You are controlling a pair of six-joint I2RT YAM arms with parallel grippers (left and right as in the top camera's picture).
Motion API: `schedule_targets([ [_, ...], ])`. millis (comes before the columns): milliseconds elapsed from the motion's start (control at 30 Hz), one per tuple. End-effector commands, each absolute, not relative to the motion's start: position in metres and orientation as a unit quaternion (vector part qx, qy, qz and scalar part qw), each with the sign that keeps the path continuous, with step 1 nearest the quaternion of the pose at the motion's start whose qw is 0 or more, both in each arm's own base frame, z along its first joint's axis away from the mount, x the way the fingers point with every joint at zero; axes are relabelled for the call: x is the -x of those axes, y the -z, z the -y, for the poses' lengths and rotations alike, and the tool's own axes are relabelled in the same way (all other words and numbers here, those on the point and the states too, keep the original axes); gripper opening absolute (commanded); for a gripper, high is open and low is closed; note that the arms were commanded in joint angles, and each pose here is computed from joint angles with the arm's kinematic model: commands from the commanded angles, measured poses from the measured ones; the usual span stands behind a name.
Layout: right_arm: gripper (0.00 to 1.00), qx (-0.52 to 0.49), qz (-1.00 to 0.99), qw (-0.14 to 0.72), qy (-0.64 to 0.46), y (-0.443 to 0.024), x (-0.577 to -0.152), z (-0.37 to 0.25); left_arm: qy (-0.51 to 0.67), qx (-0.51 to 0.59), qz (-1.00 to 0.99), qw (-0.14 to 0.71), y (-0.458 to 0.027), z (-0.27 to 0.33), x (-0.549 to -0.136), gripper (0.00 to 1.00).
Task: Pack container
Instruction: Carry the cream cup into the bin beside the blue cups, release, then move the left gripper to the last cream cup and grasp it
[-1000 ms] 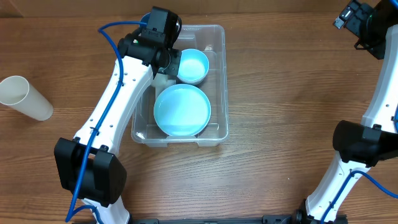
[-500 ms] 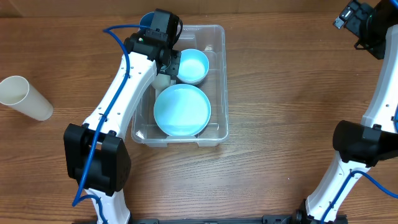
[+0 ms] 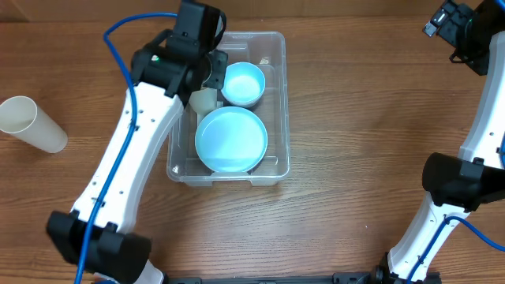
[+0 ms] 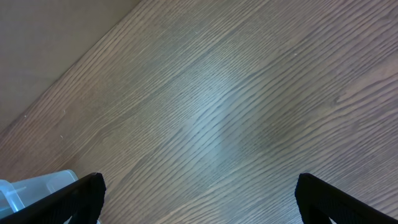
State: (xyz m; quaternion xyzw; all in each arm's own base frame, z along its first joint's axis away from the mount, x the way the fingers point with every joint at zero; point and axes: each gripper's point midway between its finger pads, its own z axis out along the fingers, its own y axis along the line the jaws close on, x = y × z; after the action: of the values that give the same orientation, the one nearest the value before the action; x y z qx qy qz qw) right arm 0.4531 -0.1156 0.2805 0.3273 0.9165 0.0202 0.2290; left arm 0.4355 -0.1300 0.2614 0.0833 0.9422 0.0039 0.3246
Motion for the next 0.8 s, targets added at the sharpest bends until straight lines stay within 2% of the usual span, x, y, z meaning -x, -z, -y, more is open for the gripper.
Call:
schedule_targets([
  [0,1.0,-0.331,-0.914,0.233,-0.02,-0.281,-0.454,0.119,-0.001,-0.085,-0.928,0.363,-0.305,0.124,-0.416,0.43],
  [133,1.0,-0.331,-0.914,0.233,-0.02,-0.281,-0.454,0.119,0.003,-0.082,-0.921,0.38,-0.327,0.116,-0.398,0.51],
  [200,1.0,-0.331,-0.914,0.233,-0.02,-0.281,-0.454,0.119,-0.007,-0.067,-0.918,0.39,-0.337,0.102,-0.394,0.64],
  [367,1.0,-0.331,-0.914,0.233,-0.02,-0.281,-0.454,0.119,-0.055,0.004,-0.926,0.373,-0.334,0.038,-0.393,0.79],
  [567,1.0,-0.331,-0.914,0.233,-0.02,-0.281,-0.454,0.119,-0.082,0.121,-0.93,0.338,-0.315,-0.044,-0.397,0.81],
  [767,1.0,-0.331,-0.914,0.233,-0.02,-0.281,-0.454,0.119,-0.093,0.162,-0.935,0.301,-0.278,-0.085,-0.418,0.82],
])
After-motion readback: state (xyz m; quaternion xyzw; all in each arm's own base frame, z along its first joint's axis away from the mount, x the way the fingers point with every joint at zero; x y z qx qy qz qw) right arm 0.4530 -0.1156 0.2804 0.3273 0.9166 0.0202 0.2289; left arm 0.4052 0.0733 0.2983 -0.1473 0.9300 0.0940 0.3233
